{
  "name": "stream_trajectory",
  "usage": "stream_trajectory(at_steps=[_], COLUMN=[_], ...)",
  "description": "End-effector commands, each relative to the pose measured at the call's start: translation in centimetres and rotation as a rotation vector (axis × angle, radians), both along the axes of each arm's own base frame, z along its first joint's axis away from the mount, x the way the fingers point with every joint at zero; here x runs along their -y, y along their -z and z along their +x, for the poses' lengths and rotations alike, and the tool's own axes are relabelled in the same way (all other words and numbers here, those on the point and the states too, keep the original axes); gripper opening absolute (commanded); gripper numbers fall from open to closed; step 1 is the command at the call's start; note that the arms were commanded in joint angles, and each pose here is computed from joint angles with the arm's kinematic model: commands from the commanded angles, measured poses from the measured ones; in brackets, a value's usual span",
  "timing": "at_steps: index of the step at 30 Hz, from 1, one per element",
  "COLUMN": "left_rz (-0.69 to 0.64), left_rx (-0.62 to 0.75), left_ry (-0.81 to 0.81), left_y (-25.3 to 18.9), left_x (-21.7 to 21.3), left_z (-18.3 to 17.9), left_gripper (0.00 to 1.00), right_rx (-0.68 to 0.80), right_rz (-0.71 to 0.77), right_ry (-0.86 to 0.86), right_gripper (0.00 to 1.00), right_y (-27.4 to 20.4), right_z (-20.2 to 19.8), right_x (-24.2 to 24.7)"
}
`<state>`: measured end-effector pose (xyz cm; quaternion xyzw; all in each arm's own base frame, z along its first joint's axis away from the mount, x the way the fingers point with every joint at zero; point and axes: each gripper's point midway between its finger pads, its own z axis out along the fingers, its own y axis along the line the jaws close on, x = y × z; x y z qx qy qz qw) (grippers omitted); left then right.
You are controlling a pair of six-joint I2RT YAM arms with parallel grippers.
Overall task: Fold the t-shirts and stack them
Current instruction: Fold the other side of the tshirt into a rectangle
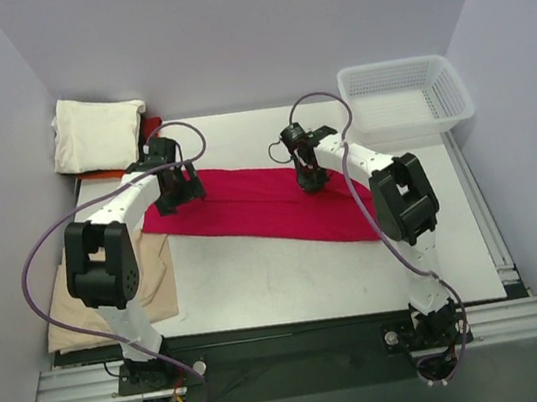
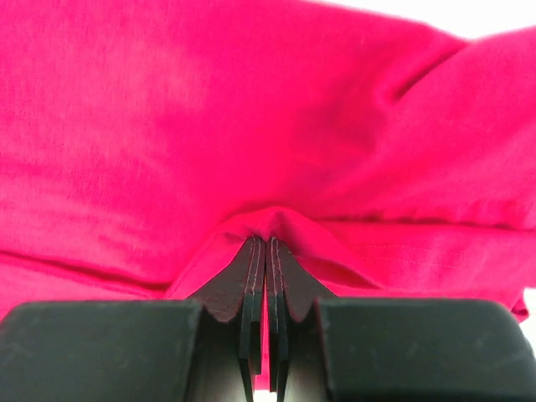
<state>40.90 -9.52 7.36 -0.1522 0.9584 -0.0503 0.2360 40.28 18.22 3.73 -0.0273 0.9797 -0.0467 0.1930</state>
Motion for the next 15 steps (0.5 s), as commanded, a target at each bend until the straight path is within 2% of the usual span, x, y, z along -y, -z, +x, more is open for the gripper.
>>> stream_trajectory(at_steps=[1,15], left_rz=[0.011,0.005], left_rx=[0.047,0.051], left_ry=[-0.002,-0.01], left_y=[-2.0,-2.1], left_x=[-0.7,-0.8], left_z=[0.1,-0.1], left_gripper=[0.89,0.89], right_rx=[-0.014,0.017], right_rz=[-0.047,-0.016], right_ry=[-0.02,-0.088], right_gripper=[0.0,0.0], right_y=[-0.5,-1.6], right_z=[0.7,2.1], right_x=[1.0,-0.6])
